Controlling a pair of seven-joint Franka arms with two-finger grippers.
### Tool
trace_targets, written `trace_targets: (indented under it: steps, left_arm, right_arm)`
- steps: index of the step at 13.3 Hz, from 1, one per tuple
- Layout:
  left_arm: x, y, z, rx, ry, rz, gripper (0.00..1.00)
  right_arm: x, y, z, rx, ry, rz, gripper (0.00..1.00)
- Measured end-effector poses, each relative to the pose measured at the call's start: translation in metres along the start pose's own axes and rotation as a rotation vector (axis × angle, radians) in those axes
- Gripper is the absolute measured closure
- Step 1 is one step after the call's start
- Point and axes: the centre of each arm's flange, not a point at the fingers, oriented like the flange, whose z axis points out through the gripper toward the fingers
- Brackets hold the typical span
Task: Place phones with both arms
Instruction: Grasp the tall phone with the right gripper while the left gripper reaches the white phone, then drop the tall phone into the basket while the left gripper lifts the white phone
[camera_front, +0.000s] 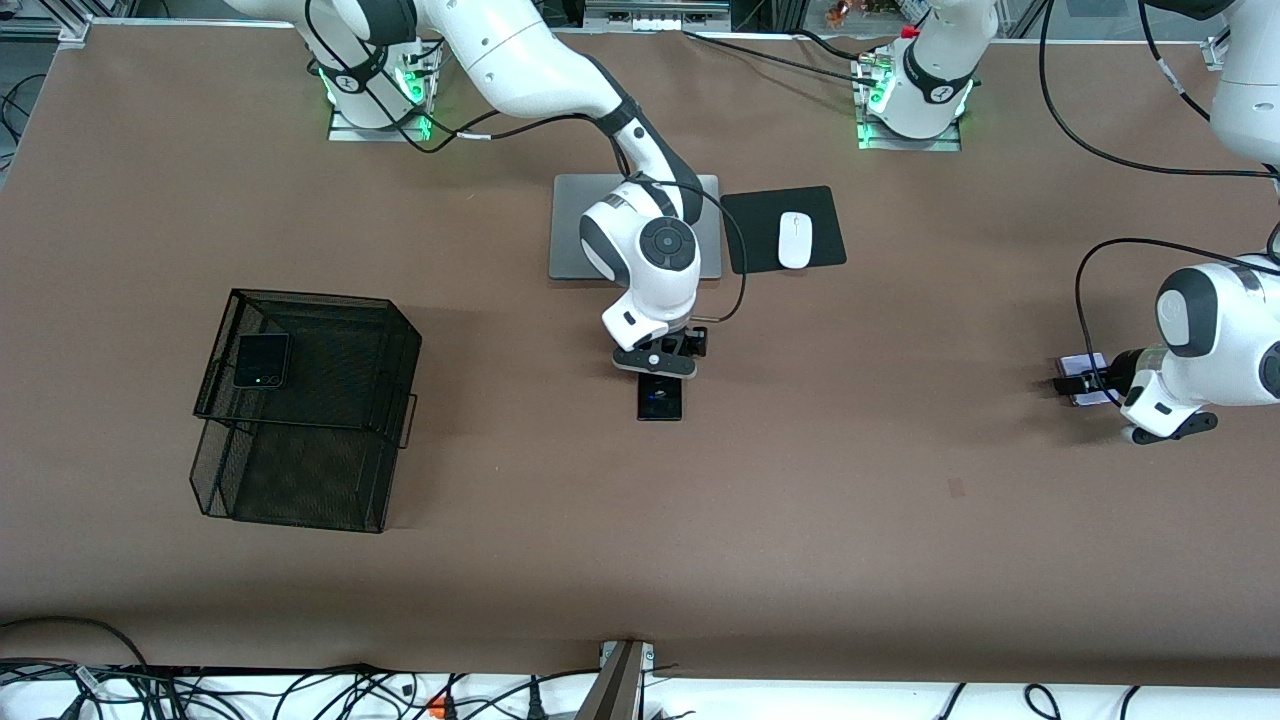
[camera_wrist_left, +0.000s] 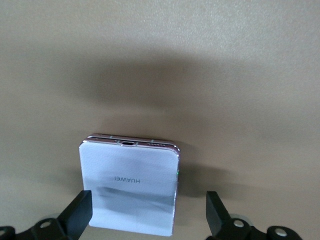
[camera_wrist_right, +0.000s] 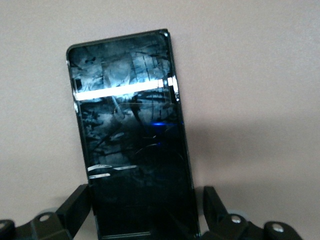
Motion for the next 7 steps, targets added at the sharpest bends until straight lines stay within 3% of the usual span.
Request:
trace_targets:
  steps: [2, 7]
  left_arm:
    - [0.0, -0.002, 0.001, -0.001, 0.0, 0.01, 0.0]
    - [-0.001, -0.007, 0.001, -0.003, 0.005, 0.072, 0.0]
  right_arm:
    - [0.001, -0.003, -0.005, 0.009, 0.006, -0.003, 0.19]
    - [0.014, 0.002, -0.023, -0.028, 0.0, 0.008, 0.2]
